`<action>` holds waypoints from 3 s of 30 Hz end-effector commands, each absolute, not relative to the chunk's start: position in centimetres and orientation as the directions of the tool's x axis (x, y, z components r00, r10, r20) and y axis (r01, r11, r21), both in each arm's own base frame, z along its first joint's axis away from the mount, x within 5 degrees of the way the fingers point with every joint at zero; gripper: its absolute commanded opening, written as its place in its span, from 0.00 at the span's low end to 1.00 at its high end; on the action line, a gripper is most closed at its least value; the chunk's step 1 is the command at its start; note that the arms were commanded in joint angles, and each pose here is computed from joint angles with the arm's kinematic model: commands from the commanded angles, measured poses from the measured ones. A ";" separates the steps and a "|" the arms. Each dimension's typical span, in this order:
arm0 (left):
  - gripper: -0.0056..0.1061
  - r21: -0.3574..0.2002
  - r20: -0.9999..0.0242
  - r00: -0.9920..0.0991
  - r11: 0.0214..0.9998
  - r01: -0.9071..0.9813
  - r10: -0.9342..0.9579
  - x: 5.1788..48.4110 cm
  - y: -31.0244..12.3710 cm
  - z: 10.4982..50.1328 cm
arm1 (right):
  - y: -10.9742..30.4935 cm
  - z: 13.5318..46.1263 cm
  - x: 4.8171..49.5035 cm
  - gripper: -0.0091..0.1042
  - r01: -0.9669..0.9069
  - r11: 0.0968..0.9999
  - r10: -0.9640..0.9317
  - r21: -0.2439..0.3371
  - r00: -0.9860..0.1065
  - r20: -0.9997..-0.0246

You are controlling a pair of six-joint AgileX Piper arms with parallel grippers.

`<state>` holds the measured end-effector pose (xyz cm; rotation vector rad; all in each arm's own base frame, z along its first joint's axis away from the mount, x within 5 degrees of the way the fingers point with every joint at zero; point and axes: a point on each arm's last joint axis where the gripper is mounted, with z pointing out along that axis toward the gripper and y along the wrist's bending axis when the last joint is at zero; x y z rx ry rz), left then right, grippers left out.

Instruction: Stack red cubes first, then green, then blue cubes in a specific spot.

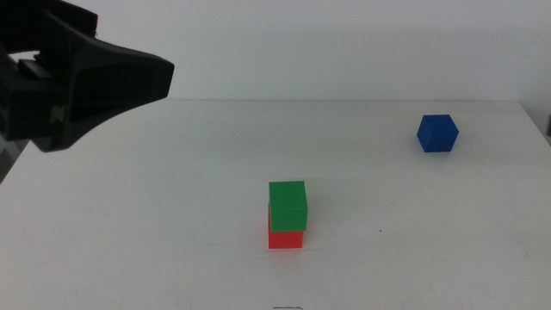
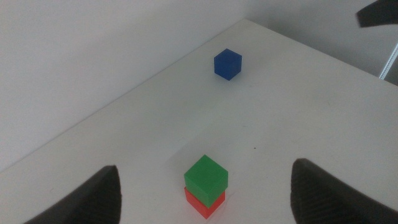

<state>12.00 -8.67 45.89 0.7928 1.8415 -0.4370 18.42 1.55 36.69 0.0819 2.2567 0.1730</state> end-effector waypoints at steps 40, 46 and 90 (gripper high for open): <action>0.88 0.053 -0.954 -0.179 0.726 0.685 0.238 11.7 -8.6 47.5 | 2.8 26.0 48.7 0.89 -0.054 0.998 -0.035 0.017 -0.825 -0.564; 0.88 0.053 -0.954 -0.179 0.726 0.685 0.238 11.7 -8.6 47.5 | 2.9 23.8 50.1 0.88 -0.045 0.999 -0.022 0.023 -0.800 -0.600; 0.88 0.053 -0.955 -0.178 0.726 0.685 0.238 11.6 -8.6 47.5 | 20.4 33.3 32.3 0.07 -0.007 0.999 0.028 0.054 -0.781 -0.624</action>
